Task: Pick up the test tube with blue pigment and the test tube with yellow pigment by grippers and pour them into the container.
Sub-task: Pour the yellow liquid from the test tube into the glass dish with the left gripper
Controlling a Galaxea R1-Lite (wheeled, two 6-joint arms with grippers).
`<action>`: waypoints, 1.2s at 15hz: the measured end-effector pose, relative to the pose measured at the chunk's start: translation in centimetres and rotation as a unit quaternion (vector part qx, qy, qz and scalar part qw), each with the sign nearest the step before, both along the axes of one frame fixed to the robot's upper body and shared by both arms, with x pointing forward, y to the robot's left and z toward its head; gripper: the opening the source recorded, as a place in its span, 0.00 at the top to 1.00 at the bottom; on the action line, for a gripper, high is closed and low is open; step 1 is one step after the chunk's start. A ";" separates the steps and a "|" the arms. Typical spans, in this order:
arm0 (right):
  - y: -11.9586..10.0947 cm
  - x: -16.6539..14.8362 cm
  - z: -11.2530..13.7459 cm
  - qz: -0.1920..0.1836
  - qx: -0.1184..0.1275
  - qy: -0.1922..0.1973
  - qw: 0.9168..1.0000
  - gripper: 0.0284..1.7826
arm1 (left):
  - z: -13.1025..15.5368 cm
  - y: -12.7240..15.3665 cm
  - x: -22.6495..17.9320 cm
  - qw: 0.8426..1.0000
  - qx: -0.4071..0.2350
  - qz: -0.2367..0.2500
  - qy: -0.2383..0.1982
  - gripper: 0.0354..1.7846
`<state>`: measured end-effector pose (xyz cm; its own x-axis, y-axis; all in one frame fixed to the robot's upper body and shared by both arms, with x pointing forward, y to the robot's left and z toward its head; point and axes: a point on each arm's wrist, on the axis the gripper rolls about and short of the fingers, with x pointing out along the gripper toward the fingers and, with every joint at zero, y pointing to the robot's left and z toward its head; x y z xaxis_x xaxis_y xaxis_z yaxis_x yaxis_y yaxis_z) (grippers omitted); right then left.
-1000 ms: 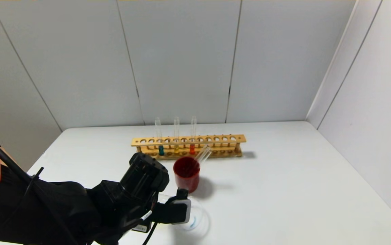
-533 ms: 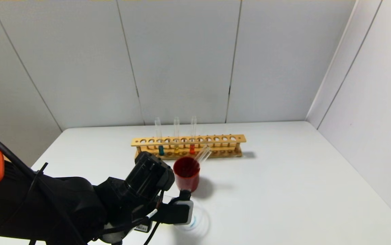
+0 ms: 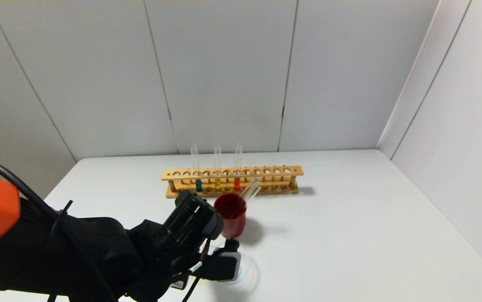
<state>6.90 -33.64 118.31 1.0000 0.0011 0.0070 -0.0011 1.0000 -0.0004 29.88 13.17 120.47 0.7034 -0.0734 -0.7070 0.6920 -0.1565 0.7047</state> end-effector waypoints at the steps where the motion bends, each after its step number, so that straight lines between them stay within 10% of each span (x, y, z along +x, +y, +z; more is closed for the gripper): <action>1: 0.0 0.0 0.0 0.000 0.000 0.000 1.000 0.02 | -0.1 -0.1 0.0 1.000 0.002 0.000 0.001 0.83; 18: 0.0 0.0 0.0 0.000 0.000 0.000 1.000 0.02 | -1.5 -1.8 1.5 0.999 0.028 0.002 0.017 0.83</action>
<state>6.90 -33.64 118.30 1.0000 0.0011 0.0066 -0.0011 1.0000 -0.0009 31.40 11.35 118.98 0.6797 -0.0298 -0.7329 0.7156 -0.1921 0.6716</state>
